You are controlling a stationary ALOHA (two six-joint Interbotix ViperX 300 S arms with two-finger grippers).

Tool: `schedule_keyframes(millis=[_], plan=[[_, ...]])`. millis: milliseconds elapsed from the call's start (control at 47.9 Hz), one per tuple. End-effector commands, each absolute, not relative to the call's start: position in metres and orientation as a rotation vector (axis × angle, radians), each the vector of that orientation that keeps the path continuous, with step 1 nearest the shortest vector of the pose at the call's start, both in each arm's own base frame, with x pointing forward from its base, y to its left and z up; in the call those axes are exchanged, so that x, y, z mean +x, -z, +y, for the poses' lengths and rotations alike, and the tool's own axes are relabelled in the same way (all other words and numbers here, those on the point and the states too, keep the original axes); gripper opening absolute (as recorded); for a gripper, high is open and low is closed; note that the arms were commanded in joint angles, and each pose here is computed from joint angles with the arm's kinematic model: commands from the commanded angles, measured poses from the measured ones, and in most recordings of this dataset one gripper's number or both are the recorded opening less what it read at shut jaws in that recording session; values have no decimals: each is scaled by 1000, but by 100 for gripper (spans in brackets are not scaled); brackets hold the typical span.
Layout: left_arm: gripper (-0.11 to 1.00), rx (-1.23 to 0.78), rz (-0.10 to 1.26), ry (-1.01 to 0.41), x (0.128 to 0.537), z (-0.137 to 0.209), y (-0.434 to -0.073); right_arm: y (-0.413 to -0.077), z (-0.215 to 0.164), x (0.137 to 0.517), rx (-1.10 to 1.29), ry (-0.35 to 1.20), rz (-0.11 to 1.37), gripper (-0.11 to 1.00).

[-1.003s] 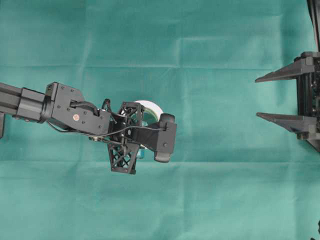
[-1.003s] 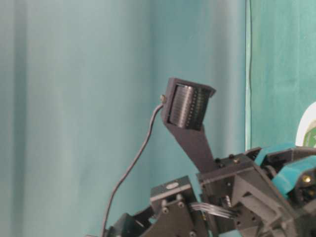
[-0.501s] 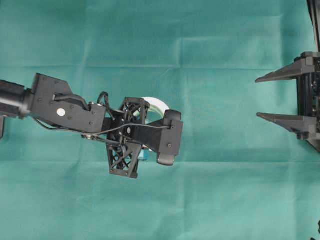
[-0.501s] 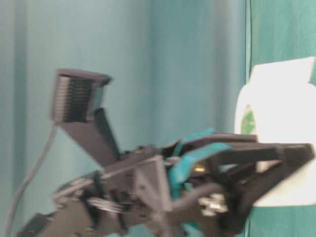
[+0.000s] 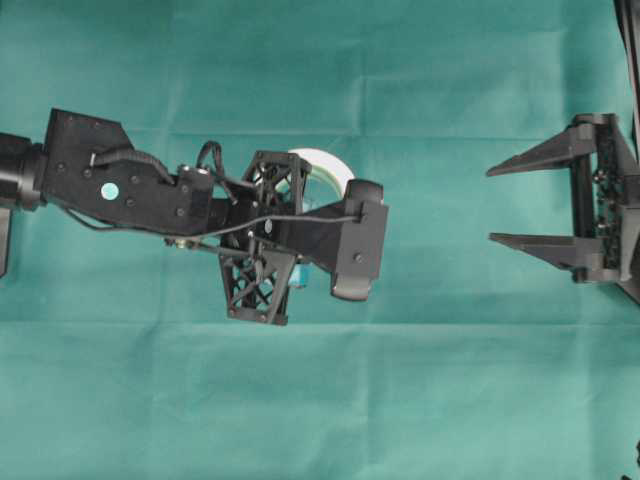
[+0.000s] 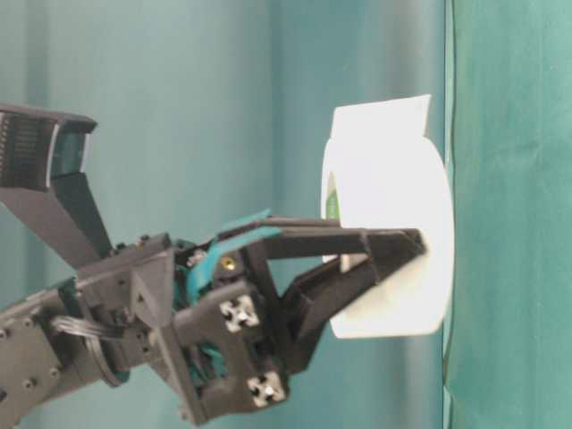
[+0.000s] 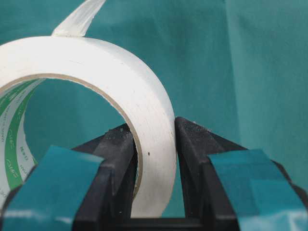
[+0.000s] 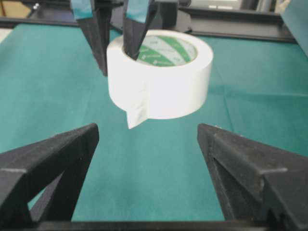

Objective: Peel off the duct tape with your right arm.
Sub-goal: 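Move the right gripper toward the tape's loose end tab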

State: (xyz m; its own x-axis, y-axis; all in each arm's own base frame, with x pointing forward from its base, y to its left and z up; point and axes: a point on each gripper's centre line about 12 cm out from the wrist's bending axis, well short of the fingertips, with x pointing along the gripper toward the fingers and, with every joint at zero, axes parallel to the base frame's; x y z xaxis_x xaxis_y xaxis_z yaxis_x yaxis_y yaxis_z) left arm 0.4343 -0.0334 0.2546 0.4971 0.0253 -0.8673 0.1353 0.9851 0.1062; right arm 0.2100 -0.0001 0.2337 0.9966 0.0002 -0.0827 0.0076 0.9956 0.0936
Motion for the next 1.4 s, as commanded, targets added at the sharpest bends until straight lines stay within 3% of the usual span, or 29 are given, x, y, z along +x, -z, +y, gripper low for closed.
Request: schedule_keyframes(millis=[0, 815, 1378], plan=[[21, 165, 972, 54, 435, -30, -287, -243, 0, 219, 94, 2, 66, 74], [21, 153, 977, 31, 434, -19, -288, -225, 0, 294, 94, 7, 173, 74], [21, 158, 984, 39, 434, -22, -288, -214, -6, 326, 101, 29, 188, 74]])
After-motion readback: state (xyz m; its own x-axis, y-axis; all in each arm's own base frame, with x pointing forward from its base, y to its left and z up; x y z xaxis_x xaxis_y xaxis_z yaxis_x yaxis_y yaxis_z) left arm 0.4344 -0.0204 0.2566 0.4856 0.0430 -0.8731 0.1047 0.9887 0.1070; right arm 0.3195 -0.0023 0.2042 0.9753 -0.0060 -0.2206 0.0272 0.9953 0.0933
